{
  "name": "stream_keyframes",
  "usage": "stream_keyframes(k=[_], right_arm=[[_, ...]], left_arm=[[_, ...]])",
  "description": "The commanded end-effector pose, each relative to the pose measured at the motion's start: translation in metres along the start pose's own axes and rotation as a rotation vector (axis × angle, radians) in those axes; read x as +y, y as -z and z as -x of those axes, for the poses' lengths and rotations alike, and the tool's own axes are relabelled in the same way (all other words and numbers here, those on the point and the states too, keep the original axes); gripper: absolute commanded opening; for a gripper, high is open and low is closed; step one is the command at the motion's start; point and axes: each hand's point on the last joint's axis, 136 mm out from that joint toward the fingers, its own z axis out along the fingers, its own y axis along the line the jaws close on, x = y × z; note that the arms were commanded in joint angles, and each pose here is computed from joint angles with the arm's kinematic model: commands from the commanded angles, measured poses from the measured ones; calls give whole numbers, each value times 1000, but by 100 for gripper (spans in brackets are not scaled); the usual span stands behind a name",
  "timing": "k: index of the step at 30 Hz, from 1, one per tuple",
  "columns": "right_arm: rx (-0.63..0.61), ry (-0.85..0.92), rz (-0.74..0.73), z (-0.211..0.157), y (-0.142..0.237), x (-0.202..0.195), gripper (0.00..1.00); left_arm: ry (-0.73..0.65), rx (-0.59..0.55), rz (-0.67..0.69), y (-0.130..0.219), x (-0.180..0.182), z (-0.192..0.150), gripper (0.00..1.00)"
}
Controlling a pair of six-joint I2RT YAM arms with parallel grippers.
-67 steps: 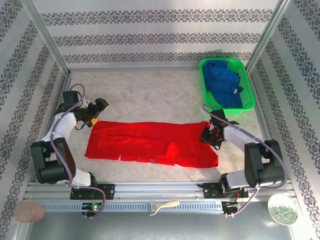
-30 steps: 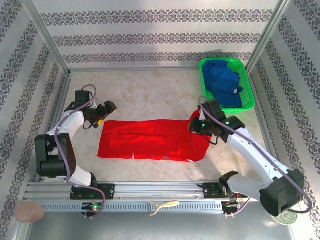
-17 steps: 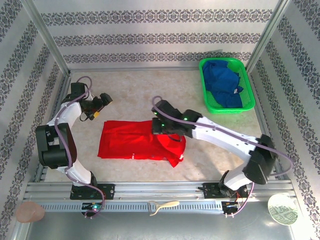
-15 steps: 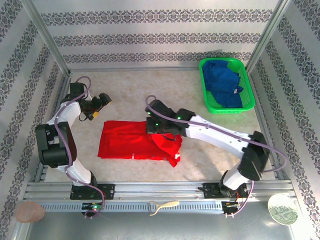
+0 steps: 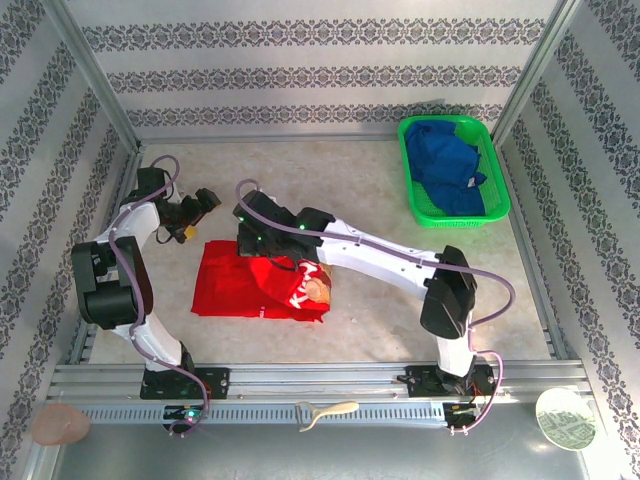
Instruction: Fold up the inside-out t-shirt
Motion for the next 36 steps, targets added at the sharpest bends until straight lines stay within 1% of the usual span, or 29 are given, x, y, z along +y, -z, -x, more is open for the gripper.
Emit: stream_keyframes(k=[1, 3, 6, 7, 8, 9, 10, 12, 13, 15, 17, 19, 21, 25, 28, 33, 36], right_arm=[[-40, -18, 17, 8, -5, 19, 0], [-53, -22, 15, 11, -14, 25, 0], [-51, -25, 5, 8, -41, 32, 0], [-43, -24, 2, 4, -52, 34, 7], [-32, -20, 9, -2, -61, 38, 24], [-7, -17, 19, -9, -68, 44, 43], [26, 4, 41, -19, -74, 52, 53], [40, 59, 59, -27, -66, 64, 61], [25, 90, 72, -27, -55, 70, 63], [3, 121, 95, -22, -33, 73, 63], [-25, 157, 88, -15, -9, 64, 61], [-34, 200, 46, -16, 5, 40, 60], [-16, 222, 11, -18, 8, 15, 59], [76, 283, -11, -31, -13, -21, 63], [134, 335, -33, -40, -36, -36, 63], [188, 382, -57, -48, -64, -43, 61], [233, 373, -48, -57, -79, -44, 61]], left_arm=[[15, 19, -9, -3, 4, 3, 100], [18, 24, -13, -5, 4, 3, 100], [20, 30, -11, -7, 4, 6, 100], [18, 32, -10, -8, 3, 7, 100], [19, 32, -9, -8, 3, 10, 100], [22, 34, -9, -8, 3, 12, 100], [23, 33, -15, -7, 2, 16, 100], [32, 30, -20, -4, 1, 24, 100], [35, 22, -22, -1, 0, 29, 100], [39, 2, -39, 8, -5, 37, 100], [28, -13, -60, 17, -13, 40, 100], [25, -29, -84, 27, -21, 36, 100], [31, -41, -140, 37, -32, 26, 100], [22, -81, -180, 57, -40, 4, 100], [13, -87, -181, 65, -38, -8, 100], [15, -87, -168, 65, -32, -17, 100], [25, -81, -164, 62, -29, -18, 100]])
